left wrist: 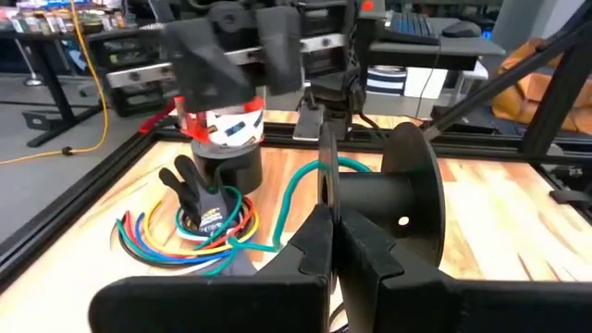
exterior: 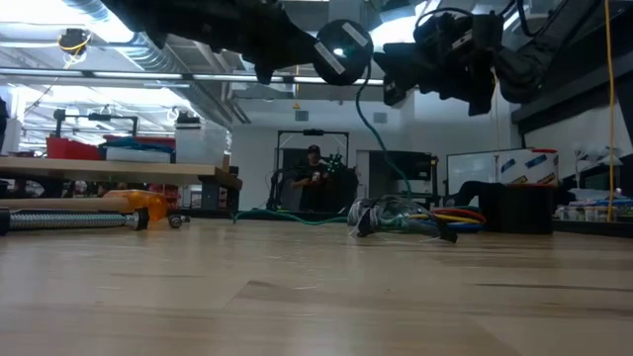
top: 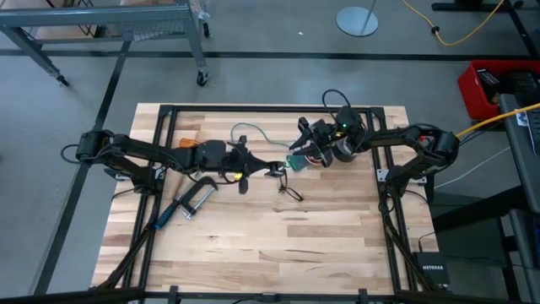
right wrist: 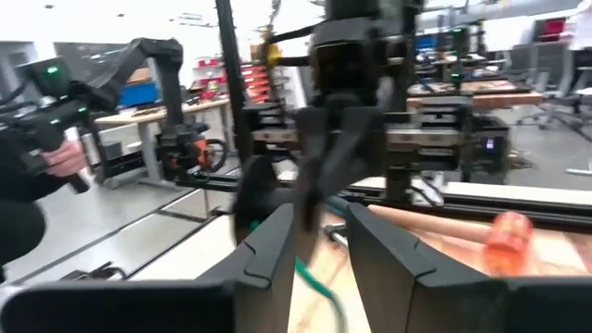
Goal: Coil cords
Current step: Coil the green wire on the black spool
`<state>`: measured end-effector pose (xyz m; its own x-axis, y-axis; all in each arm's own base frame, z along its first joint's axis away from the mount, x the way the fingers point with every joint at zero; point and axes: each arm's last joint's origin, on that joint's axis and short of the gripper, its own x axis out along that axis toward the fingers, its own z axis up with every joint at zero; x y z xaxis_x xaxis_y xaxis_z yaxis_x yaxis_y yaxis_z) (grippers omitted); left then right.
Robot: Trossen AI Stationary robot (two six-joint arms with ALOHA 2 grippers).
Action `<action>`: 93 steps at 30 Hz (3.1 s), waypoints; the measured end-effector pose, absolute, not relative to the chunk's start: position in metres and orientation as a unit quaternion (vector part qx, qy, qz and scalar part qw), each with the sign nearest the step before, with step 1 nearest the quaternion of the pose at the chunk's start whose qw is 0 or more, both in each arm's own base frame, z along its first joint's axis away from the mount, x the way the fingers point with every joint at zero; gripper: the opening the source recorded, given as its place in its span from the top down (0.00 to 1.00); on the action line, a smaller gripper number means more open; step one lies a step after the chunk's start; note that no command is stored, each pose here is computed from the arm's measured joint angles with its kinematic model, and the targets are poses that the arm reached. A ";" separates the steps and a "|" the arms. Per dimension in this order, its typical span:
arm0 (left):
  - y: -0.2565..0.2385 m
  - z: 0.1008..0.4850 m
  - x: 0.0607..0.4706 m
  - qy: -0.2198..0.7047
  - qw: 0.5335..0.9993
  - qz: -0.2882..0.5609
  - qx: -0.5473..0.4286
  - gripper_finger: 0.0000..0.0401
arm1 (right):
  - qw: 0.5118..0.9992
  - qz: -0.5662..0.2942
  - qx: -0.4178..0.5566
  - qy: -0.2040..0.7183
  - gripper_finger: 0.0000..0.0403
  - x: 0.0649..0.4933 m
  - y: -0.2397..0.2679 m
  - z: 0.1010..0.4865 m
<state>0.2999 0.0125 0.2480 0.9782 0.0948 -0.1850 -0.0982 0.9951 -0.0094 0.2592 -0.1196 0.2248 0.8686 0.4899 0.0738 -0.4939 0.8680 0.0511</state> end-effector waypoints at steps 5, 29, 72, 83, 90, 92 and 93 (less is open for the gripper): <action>0.014 0.248 0.300 0.092 0.994 0.049 -0.009 1.00 | 0.963 0.267 0.023 -0.028 0.74 0.268 -0.101 0.223; 0.011 0.249 0.300 0.091 0.995 0.032 -0.015 1.00 | 0.971 0.238 -0.024 0.020 0.74 0.300 -0.076 0.233; 0.023 0.273 0.297 0.008 0.951 0.280 0.129 0.69 | 0.993 0.106 -0.028 0.043 0.99 0.302 -0.094 0.234; 0.025 0.267 0.295 0.037 0.938 0.328 0.102 0.61 | 0.996 -0.049 -0.056 -0.042 0.99 0.295 -0.122 0.253; 0.024 0.259 0.296 0.049 0.946 0.315 0.061 0.61 | 0.990 -0.064 -0.058 -0.110 0.99 0.296 -0.127 0.279; 0.024 0.260 0.296 0.046 0.946 0.315 0.059 0.62 | 0.989 -0.058 -0.063 -0.120 0.99 0.298 -0.128 0.286; 0.024 0.261 0.296 0.045 0.946 0.317 0.058 0.62 | 0.989 -0.055 -0.065 -0.124 0.99 0.299 -0.128 0.290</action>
<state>0.2962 0.0244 0.2605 0.7955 0.6040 -0.0482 -0.5935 0.7927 0.1391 0.2994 -0.1282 0.2899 0.9630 -0.0925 0.2530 0.1249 0.9855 -0.1151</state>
